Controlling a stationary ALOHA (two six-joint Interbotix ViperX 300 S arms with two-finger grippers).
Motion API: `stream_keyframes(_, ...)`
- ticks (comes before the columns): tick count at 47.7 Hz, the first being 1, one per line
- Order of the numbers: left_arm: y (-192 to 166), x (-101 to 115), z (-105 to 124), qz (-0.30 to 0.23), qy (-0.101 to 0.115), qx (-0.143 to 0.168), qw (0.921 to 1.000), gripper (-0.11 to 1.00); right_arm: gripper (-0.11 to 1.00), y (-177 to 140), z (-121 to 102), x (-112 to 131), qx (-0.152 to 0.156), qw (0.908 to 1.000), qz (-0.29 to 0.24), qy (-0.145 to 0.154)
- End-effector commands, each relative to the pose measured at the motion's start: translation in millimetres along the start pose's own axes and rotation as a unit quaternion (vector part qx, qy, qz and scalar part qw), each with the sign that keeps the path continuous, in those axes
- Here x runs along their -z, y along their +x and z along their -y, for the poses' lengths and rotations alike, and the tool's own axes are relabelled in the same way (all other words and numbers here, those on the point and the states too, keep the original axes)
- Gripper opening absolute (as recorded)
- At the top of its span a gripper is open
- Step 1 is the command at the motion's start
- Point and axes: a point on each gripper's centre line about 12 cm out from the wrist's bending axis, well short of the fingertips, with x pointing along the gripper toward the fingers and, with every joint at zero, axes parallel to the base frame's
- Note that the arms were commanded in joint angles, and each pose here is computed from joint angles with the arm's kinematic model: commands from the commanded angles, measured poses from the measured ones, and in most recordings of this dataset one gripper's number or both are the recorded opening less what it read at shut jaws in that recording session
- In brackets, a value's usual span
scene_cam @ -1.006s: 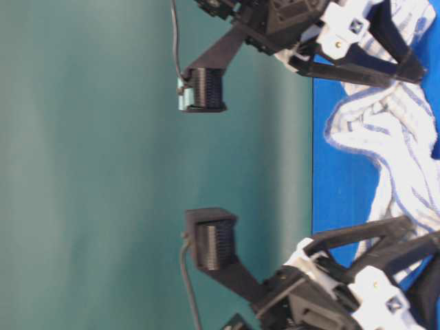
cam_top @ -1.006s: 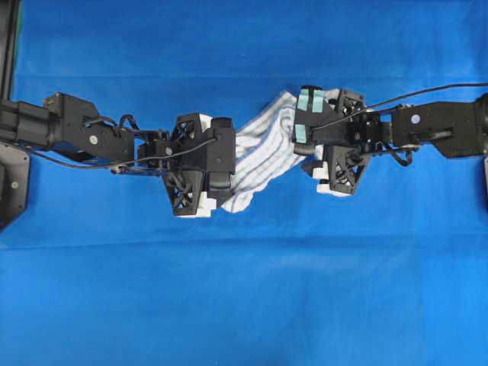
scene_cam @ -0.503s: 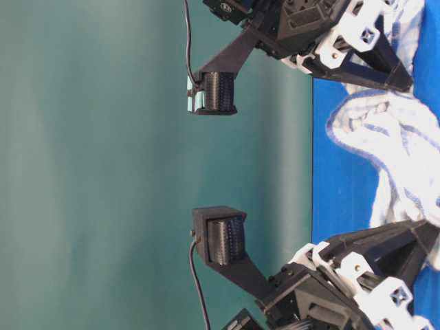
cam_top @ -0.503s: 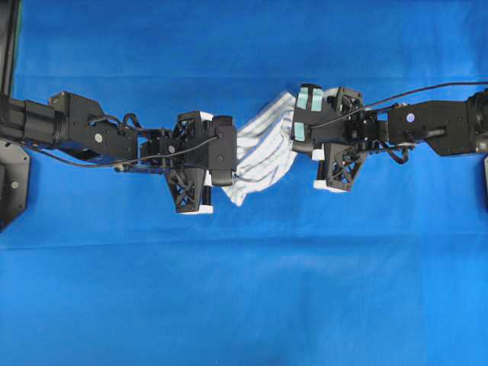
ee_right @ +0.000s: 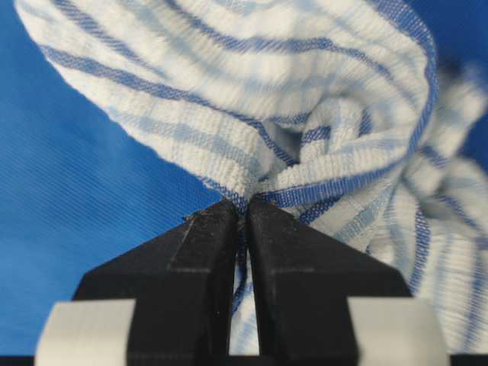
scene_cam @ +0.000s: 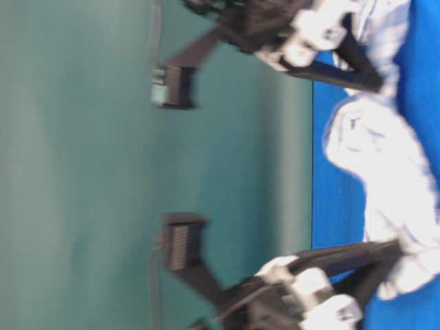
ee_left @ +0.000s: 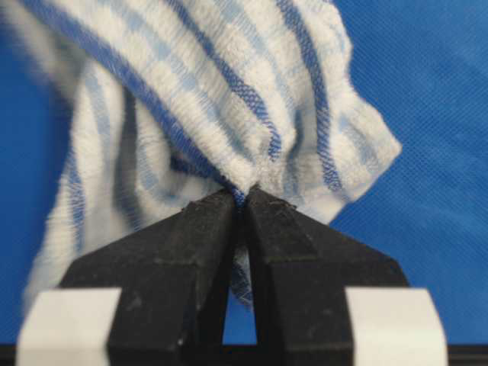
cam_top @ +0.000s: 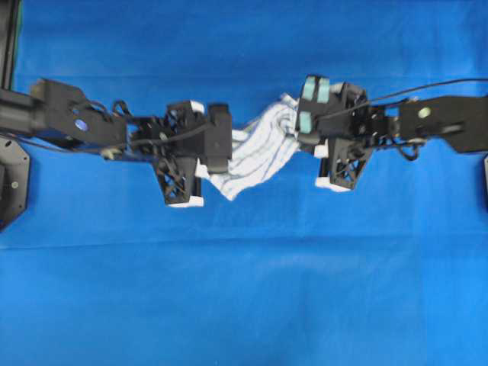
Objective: Lift the towel with both arms.
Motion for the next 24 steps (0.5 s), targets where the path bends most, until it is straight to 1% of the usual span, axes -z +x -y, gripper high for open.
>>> stream_keyframes(1,-33,-24,-9,0.028,-0.008,-0.009,0.9995,0.03,0.07,-35,0,-29,0.000,0.9986,0.052,0.005)
stream_keyframes(8,-71,-41,-21,0.059,-0.018,-0.022,0.9979,0.03,0.07,-84,2,-57,0.005,0.9949,0.100,0.011)
stream_keyframes(14,-107,-60,-35,0.094,-0.027,-0.040,0.9944,0.03,0.07,-124,4,-80,0.009,0.9900,0.140,0.014)
stream_keyframes(24,-168,-99,-41,0.147,-0.019,-0.052,0.9875,0.03,0.07,-178,8,-112,0.019,0.9834,0.180,0.017)
